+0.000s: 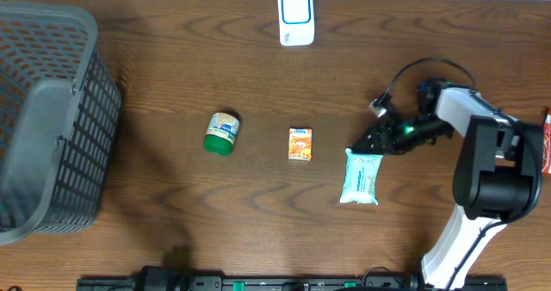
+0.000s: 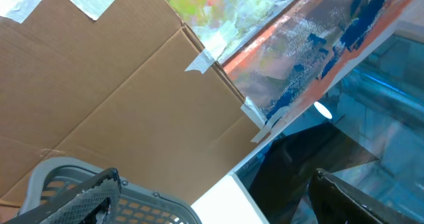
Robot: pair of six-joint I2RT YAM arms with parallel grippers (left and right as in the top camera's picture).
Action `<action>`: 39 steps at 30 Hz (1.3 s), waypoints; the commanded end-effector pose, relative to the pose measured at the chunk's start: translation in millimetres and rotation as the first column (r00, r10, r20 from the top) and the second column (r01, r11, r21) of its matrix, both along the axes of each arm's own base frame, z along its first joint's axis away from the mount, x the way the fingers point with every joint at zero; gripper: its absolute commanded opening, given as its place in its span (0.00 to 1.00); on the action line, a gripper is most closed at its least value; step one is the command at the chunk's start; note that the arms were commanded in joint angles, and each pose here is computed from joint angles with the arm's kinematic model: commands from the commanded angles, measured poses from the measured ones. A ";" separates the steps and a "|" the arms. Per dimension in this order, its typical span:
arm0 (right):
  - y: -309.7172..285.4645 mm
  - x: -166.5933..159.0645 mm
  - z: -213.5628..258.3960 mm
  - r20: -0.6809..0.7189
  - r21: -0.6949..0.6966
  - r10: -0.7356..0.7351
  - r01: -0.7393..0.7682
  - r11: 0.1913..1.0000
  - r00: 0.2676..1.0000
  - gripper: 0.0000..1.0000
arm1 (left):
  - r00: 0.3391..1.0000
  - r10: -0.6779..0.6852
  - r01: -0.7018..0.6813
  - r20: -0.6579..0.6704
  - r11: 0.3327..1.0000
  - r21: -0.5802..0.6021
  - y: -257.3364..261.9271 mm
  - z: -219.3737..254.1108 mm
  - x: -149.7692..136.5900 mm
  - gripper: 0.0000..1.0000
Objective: Scan the item barcode
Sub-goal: 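Return the right gripper toward the mint-green tissue pack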
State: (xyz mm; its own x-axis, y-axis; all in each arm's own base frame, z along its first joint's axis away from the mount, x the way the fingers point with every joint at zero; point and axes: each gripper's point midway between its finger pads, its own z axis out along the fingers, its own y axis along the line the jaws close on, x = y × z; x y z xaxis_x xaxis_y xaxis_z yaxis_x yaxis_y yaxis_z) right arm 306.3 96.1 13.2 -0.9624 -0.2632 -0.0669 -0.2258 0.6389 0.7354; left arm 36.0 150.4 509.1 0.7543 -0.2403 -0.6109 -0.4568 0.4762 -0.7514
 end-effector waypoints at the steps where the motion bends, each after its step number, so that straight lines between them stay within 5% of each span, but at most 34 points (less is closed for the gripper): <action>1: -13.7 -46.5 -51.1 -0.129 -0.166 0.137 -0.157 0.973 0.982 0.66 | 1.000 0.004 -0.004 -0.001 1.000 0.001 -0.1 0.3 0.8 0.91; 7: -15.6 -59.2 -60.9 -0.148 -0.197 0.157 -0.184 0.963 0.976 0.49 | 1.000 0.004 -0.004 0.000 1.000 0.000 -0.1 0.4 0.6 0.91; 10: -15.5 -59.8 -60.8 -0.153 -0.197 0.153 -0.181 0.963 0.976 0.17 | 1.000 0.004 -0.004 0.000 1.000 0.001 -0.1 0.3 0.6 0.91; 12: -15.0 -59.3 -60.7 -0.153 -0.196 0.149 -0.178 0.964 0.977 0.04 | 1.000 0.004 -0.004 0.000 1.000 0.001 -0.1 0.3 0.6 0.91; 18: -4.4 -47.8 -53.0 -0.163 -0.150 0.067 -0.092 0.984 0.984 0.01 | 1.000 0.004 -0.004 0.000 1.000 0.000 -0.1 0.3 0.6 0.91; 24: 17.1 -3.5 -17.0 -0.111 -0.014 -0.042 0.040 0.999 0.993 0.01 | 1.000 0.004 -0.004 -0.001 1.000 0.001 -0.1 0.3 0.6 0.91; 26: 14.5 3.9 -4.6 -0.101 -0.032 -0.037 0.034 0.999 0.994 0.06 | 1.000 0.004 -0.004 -0.001 1.000 0.001 -0.1 0.3 0.6 0.91; 31: -10.8 2.0 11.1 -0.083 -0.214 0.003 -0.021 0.977 0.997 0.47 | 1.000 0.004 -0.004 -0.001 1.000 0.000 -0.1 0.3 0.6 0.91; 32: -14.9 -0.2 15.3 -0.077 -0.244 0.010 -0.029 0.969 0.997 0.61 | 1.000 0.004 -0.004 -0.001 1.000 0.000 -0.1 0.3 0.6 0.91; 33: -15.7 -0.9 19.4 -0.070 -0.251 0.013 -0.030 0.968 0.997 0.87 | 1.000 0.004 -0.004 -0.001 1.000 0.000 -0.1 0.3 0.6 0.91; 34: -15.0 -0.9 25.7 -0.056 -0.250 0.014 -0.027 0.968 0.998 0.97 | 1.000 0.004 -0.004 -0.001 1.000 0.000 -0.1 0.3 0.6 0.91; 39: -11.8 -2.6 52.3 0.001 -0.271 0.018 -0.017 0.962 1.000 0.99 | 1.000 0.004 -0.004 -0.001 1.000 0.000 -0.1 0.3 0.6 0.91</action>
State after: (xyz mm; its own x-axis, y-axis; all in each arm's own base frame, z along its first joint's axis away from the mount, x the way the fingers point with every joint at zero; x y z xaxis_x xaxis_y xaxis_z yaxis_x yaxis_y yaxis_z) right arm 299.0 83.2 47.0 -0.9585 -0.2797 0.0544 -0.1982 0.7918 0.5777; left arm 36.0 150.4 509.1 0.7545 -0.2405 -0.6106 -0.4565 0.4761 -0.7516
